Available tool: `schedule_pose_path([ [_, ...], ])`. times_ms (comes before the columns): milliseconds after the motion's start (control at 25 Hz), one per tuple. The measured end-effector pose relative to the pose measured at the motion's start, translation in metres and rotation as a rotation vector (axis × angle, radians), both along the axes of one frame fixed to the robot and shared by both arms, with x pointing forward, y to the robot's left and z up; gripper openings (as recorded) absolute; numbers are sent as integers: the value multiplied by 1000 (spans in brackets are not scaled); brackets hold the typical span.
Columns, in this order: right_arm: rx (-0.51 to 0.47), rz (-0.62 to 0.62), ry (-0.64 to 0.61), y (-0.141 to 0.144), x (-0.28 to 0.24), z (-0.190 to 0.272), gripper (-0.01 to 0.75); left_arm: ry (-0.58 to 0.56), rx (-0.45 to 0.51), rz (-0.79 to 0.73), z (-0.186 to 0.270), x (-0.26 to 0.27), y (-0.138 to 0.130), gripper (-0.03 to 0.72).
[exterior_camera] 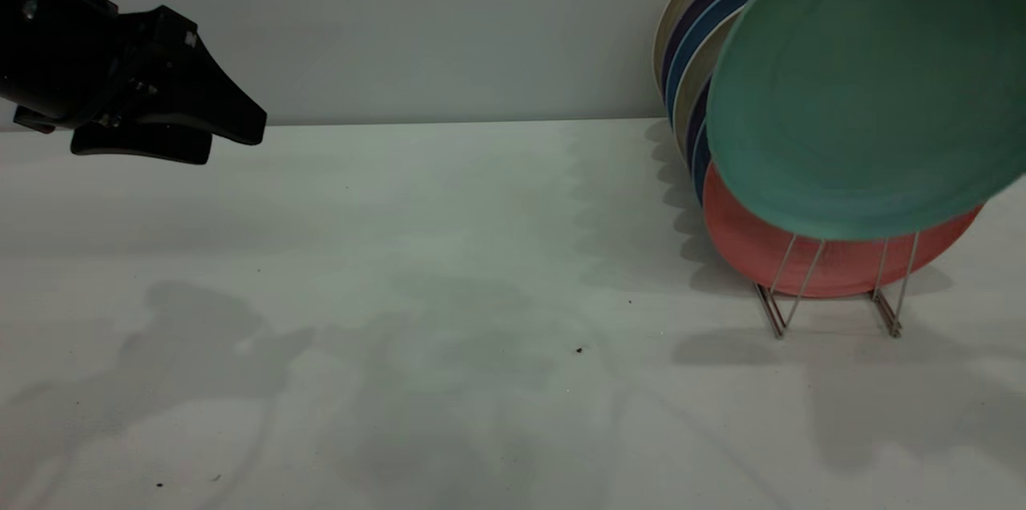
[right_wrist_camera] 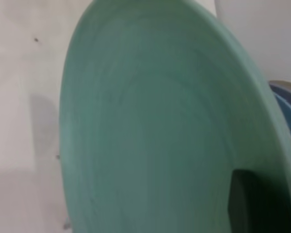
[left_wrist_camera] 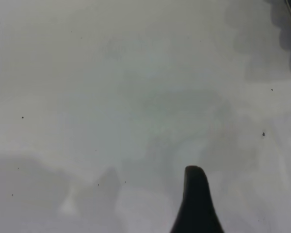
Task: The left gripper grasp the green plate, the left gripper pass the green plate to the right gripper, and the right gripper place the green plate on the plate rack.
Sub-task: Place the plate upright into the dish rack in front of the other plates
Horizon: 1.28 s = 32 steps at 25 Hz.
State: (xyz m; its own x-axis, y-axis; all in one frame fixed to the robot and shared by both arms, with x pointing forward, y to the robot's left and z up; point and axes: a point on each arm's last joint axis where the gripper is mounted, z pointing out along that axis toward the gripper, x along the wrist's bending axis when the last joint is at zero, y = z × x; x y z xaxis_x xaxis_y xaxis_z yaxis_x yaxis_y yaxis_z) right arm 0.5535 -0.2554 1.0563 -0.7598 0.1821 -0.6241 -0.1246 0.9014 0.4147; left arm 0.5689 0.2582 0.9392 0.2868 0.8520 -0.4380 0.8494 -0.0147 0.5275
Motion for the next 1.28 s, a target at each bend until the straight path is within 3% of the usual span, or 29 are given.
schedule_pose_path([
  [400,-30,-34,-31,-3,26,11,69,-9,13,6,0,1,1,570],
  [720,-62,-66,-8,-6,39,-9,69,-10,15,5,0,1,1,569],
  [1280,-85,-111,7,-11,40,-11,68,-10,15,5,0,1,1,568],
])
